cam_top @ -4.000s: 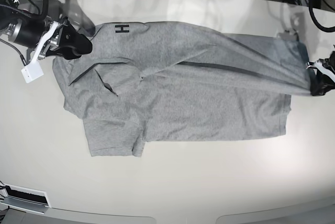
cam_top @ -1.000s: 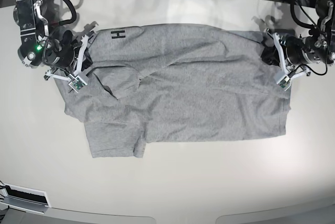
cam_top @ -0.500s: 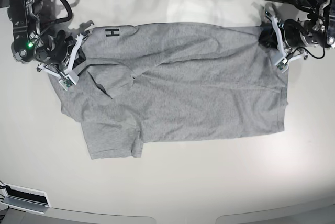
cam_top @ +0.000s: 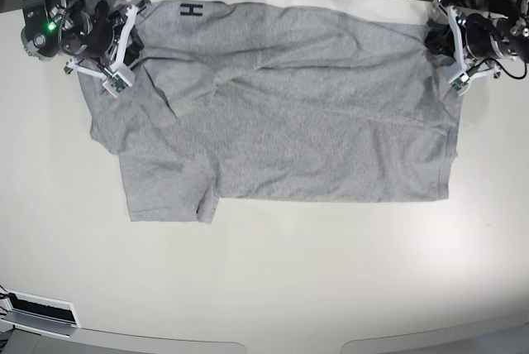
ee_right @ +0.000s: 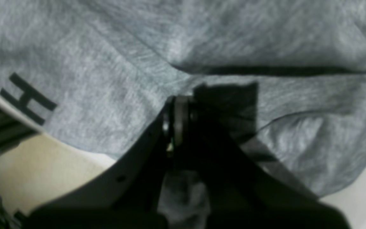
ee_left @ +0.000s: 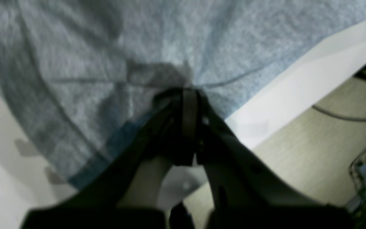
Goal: Layout the t-shirt on the table in an organized manner, then fold the t-shirt properly
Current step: 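Pull the grasped corners away from the hem with both grippers, then move both grippers to the shirt hem corners and grasp them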
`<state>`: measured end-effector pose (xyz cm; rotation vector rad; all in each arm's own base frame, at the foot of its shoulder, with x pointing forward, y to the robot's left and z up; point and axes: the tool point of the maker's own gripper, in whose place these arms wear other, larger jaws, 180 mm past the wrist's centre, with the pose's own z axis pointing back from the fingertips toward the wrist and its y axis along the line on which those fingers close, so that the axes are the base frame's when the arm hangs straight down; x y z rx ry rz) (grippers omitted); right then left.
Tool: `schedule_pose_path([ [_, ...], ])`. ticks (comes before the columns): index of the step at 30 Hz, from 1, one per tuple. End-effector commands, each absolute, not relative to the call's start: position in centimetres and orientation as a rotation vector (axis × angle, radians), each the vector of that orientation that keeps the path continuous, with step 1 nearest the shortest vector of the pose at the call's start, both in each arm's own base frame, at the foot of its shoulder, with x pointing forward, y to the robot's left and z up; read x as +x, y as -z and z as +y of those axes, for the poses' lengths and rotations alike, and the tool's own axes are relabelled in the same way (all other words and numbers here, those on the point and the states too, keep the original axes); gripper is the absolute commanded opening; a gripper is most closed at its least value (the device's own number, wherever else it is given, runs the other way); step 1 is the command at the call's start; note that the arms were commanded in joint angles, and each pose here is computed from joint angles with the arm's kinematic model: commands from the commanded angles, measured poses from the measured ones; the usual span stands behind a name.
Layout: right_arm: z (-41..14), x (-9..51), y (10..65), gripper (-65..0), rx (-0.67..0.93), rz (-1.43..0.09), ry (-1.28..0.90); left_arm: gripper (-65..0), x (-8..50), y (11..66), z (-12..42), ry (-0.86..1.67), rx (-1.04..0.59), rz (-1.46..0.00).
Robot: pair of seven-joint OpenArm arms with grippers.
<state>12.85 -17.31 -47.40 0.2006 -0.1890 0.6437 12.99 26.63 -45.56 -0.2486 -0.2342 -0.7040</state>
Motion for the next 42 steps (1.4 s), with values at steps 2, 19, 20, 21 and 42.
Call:
schedule_pose_path([
  [2,-18.9,12.0,47.3,-65.0,0.151,-0.144,-0.651,-65.0,12.8,45.0,27.9,0.72,-0.224,-0.205],
  [19,-20.0,10.9,47.5,-65.0,0.111,-0.08,-0.654,-65.0,8.4,45.1,27.3,0.646,-0.32,-0.038],
  [20,-20.0,10.9,47.5,-65.0,0.11,-0.082,-0.654,-65.0,8.6,44.9,27.2,0.654,-0.32,-0.043],
  [21,-20.1,11.0,47.4,-65.0,0.108,-0.085,-0.657,-65.0,8.9,44.7,27.0,0.664,-0.319,-0.052],
  [42,-19.0,17.3,41.5,-65.0,0.044,-0.32,-0.725,-65.0,25.2,31.7,29.2,0.411,-0.265,-0.719],
])
